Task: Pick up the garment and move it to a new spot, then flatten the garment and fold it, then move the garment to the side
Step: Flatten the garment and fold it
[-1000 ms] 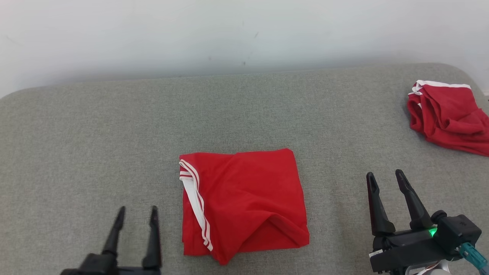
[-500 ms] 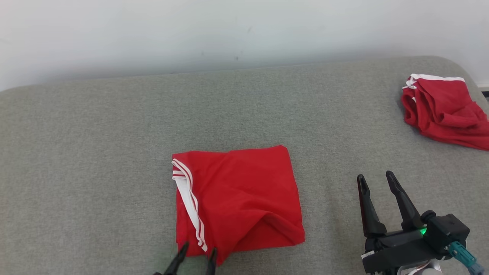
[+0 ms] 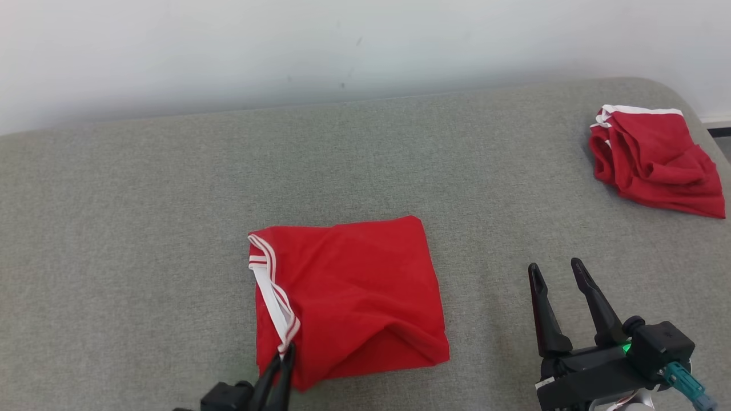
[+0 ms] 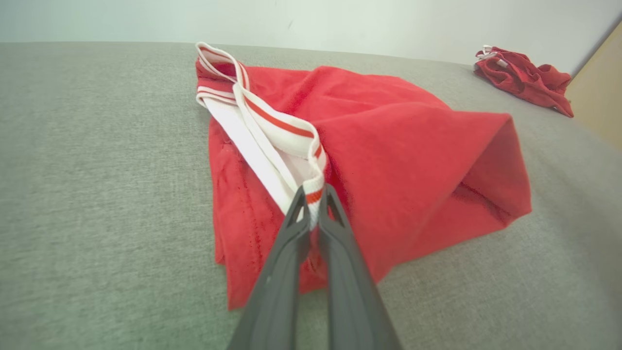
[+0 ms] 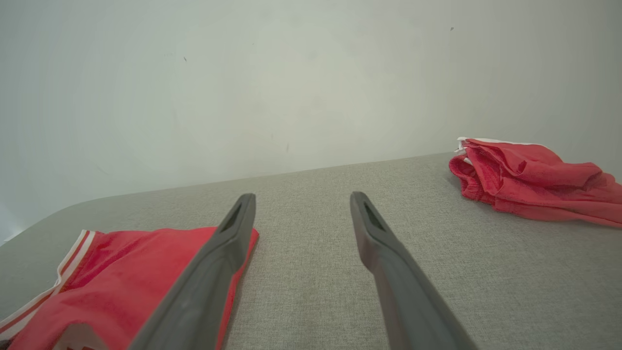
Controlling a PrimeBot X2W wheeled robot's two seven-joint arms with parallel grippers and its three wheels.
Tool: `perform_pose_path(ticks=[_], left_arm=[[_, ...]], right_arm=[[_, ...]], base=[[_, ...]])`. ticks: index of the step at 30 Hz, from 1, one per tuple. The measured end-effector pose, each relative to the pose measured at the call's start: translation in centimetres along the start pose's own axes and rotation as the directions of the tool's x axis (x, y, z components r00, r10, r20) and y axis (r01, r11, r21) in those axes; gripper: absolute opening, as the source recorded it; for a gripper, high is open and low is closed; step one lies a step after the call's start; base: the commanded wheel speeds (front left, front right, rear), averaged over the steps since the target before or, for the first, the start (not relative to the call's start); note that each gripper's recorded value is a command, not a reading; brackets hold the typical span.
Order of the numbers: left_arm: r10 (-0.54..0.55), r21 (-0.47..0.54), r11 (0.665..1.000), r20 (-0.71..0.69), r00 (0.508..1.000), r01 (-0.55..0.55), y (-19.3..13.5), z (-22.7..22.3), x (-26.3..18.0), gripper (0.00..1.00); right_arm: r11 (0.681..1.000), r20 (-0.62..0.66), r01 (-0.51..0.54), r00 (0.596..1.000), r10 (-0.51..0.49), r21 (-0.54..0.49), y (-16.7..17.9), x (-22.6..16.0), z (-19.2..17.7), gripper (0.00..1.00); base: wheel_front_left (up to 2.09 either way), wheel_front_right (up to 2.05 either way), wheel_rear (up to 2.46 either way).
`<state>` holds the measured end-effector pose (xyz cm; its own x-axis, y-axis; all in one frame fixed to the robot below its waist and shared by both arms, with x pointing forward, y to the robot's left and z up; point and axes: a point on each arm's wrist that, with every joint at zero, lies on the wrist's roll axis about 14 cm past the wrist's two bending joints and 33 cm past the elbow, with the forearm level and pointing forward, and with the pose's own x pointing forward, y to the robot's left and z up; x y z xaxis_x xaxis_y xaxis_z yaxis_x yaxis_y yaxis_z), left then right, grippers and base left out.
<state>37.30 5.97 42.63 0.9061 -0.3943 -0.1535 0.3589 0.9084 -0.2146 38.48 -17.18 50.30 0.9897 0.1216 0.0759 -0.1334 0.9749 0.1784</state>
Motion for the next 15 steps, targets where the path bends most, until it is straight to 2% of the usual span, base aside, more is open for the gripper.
perform_pose_path(ticks=[5,10,12,13,15], left_arm=[[0.05,0.021,0.998,0.061,0.997,-0.051,1.9,2.1,-0.3,0.0],[0.075,0.026,0.997,0.063,0.995,-0.077,2.8,2.0,-1.3,0.0],[0.081,0.021,0.996,0.042,0.996,-0.082,3.0,1.5,-1.6,0.48],[0.082,0.022,0.996,0.041,0.996,-0.083,3.0,1.5,-1.7,1.0],[0.096,0.014,0.995,0.041,0.995,-0.097,3.2,1.5,-1.8,1.0]], right_arm=[[1.0,-0.008,-0.002,1.0,0.002,0.006,0.2,-0.2,-0.3,1.0],[1.0,-0.007,-0.01,1.0,0.01,0.01,0.5,-0.1,-0.3,1.0],[1.0,-0.009,-0.013,1.0,0.013,0.011,0.6,-0.1,-0.4,1.0],[1.0,-0.011,-0.014,1.0,0.014,0.011,0.7,-0.1,-0.4,1.0],[1.0,-0.013,-0.016,1.0,0.016,0.013,0.7,-0.1,-0.5,1.0]], base=[[0.0,0.0,0.0],[0.0,0.0,0.0],[0.0,0.0,0.0],[0.0,0.0,0.0],[0.0,0.0,0.0]])
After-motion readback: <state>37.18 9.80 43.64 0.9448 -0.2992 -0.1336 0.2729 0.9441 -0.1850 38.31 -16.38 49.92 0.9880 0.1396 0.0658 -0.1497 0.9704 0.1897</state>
